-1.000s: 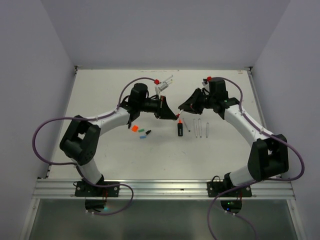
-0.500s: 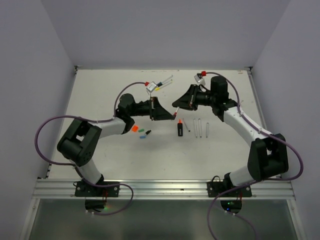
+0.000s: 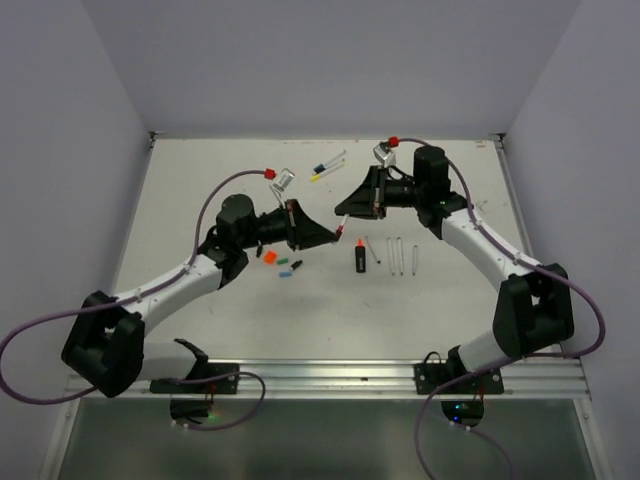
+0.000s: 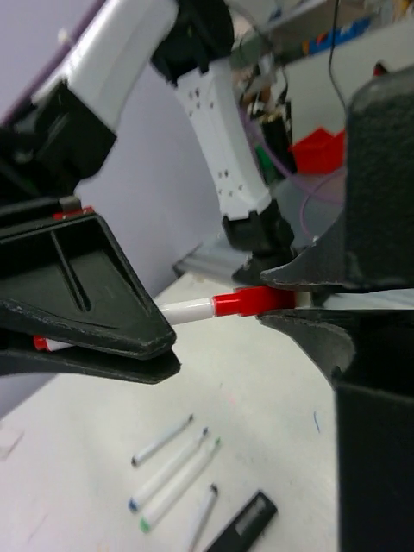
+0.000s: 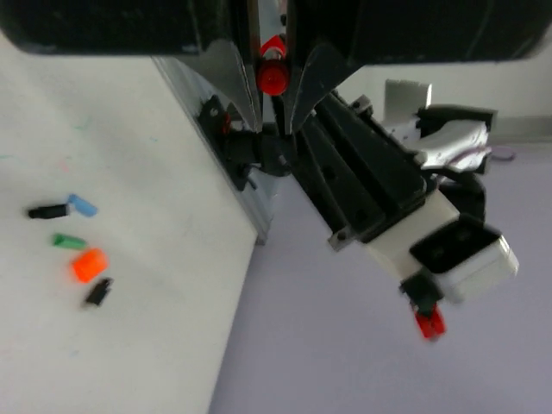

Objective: Open the pen caps

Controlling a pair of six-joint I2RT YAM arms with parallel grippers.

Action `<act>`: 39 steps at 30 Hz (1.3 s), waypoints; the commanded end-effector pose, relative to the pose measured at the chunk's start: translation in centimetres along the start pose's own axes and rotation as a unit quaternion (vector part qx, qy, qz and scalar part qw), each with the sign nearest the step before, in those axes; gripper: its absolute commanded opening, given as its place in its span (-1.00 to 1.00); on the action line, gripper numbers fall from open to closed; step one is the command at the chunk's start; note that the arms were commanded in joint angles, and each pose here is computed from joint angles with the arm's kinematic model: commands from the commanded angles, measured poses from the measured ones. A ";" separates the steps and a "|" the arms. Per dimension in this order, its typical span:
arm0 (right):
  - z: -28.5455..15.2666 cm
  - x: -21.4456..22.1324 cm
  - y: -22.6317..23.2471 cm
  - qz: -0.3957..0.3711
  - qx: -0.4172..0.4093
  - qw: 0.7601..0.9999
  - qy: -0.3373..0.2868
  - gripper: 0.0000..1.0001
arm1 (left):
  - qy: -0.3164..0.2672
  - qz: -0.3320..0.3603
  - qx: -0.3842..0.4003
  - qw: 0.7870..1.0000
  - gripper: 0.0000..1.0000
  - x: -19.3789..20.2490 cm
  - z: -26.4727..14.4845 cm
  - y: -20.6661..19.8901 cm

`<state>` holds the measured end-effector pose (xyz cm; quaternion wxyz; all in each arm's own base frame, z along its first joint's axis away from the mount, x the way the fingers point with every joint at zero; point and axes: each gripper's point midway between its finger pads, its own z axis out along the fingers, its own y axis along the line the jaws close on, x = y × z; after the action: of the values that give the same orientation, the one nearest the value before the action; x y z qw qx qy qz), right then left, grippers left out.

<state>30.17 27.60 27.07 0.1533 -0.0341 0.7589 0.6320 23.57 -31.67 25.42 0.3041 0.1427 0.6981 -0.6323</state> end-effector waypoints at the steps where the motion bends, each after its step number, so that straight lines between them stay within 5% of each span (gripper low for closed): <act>1: -4.2 -4.1 -4.4 -0.032 0.191 0.974 -0.114 -1.00 | 0.147 0.002 -0.096 0.984 -1.00 7.4 -3.3 2.8; 8: -7.9 -3.1 -7.4 -0.009 0.323 0.933 -0.157 -1.00 | 0.124 -0.021 -0.210 0.970 -1.00 10.2 -7.2 5.4; 19: -13.5 8.7 -13.3 0.013 0.481 0.876 0.005 -1.00 | 0.105 -0.063 -0.445 0.887 -1.00 13.6 -14.1 12.9; 26: -10.8 14.0 -14.9 0.036 0.444 0.894 0.038 -1.00 | 0.108 -0.094 -0.508 0.850 -1.00 15.4 -15.6 15.7; 39: -8.0 15.5 -18.7 0.022 0.474 0.876 0.083 -1.00 | 0.137 -0.098 -0.524 0.835 -0.99 18.1 -13.8 16.2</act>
<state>17.19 17.89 6.67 0.0516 0.0074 0.9783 0.2004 14.94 -18.37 1.89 0.1560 -0.0080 0.9715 -0.1781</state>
